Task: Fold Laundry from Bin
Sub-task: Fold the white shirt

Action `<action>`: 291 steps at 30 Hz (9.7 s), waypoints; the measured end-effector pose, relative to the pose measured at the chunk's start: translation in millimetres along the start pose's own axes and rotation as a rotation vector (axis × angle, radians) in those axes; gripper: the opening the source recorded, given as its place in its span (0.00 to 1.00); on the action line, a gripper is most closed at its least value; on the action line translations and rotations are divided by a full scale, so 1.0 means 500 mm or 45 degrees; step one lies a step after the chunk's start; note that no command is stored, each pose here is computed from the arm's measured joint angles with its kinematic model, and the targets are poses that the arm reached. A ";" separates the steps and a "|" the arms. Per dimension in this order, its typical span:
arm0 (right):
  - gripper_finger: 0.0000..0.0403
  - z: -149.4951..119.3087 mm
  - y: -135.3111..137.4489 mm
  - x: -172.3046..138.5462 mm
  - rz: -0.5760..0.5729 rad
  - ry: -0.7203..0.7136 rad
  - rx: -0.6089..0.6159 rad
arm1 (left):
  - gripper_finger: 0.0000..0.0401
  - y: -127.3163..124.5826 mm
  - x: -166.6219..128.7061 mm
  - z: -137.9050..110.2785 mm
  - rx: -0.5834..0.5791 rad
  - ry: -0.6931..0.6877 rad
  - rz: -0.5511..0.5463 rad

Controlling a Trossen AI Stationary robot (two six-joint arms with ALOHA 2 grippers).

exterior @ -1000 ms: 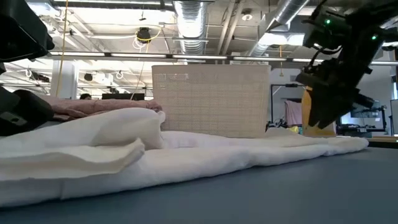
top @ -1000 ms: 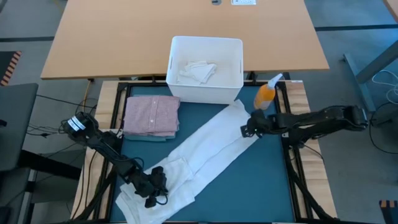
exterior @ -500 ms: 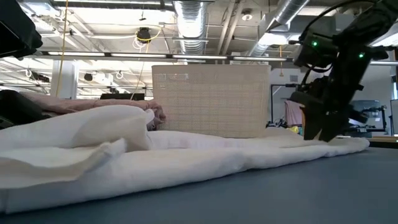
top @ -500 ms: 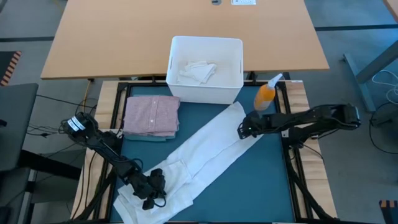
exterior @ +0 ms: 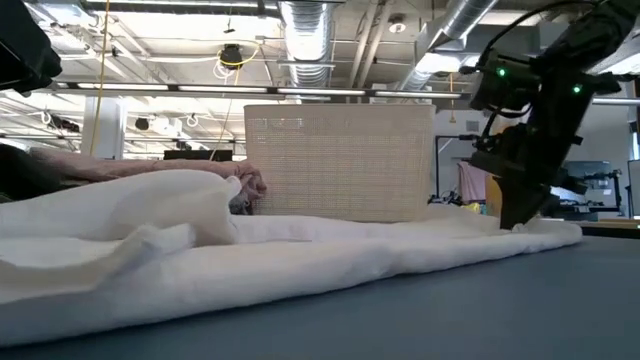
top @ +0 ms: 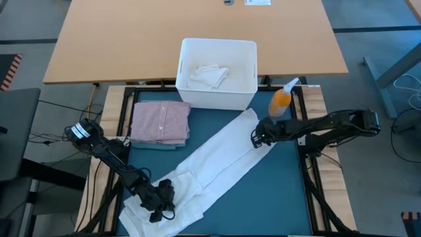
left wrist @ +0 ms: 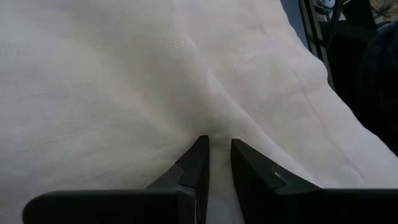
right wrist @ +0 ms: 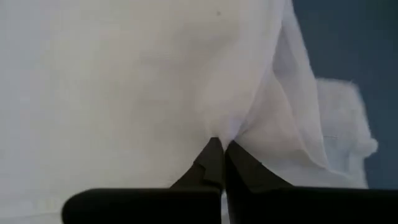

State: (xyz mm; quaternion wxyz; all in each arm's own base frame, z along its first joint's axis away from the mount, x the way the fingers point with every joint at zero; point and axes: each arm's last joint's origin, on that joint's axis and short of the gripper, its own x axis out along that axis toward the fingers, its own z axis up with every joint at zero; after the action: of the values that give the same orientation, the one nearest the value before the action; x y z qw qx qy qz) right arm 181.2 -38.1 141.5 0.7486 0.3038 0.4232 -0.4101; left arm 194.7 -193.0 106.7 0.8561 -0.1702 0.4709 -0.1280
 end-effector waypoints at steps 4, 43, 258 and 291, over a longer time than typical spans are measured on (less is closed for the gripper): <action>0.08 0.014 -0.003 -0.011 -0.040 -0.013 0.005 | 0.14 0.000 0.000 0.000 -0.008 0.006 -0.006; 0.43 0.051 0.050 -0.037 -0.016 -0.213 -0.184 | 0.14 -0.007 -0.001 -0.006 -0.040 0.113 -0.114; 0.07 0.026 0.053 -0.007 0.215 0.334 -0.282 | 0.14 -0.009 -0.005 0.006 -0.110 0.212 -0.116; 0.09 0.078 0.013 -0.172 -0.156 0.226 -0.333 | 0.14 0.011 -0.073 0.146 0.210 -0.181 0.228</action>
State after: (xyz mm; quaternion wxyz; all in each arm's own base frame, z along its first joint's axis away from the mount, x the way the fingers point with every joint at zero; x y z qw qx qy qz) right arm 175.6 -35.5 236.0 0.7149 0.2125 0.5552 -0.3681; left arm 237.9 -161.8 168.7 0.9063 -0.0651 0.4104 -0.0771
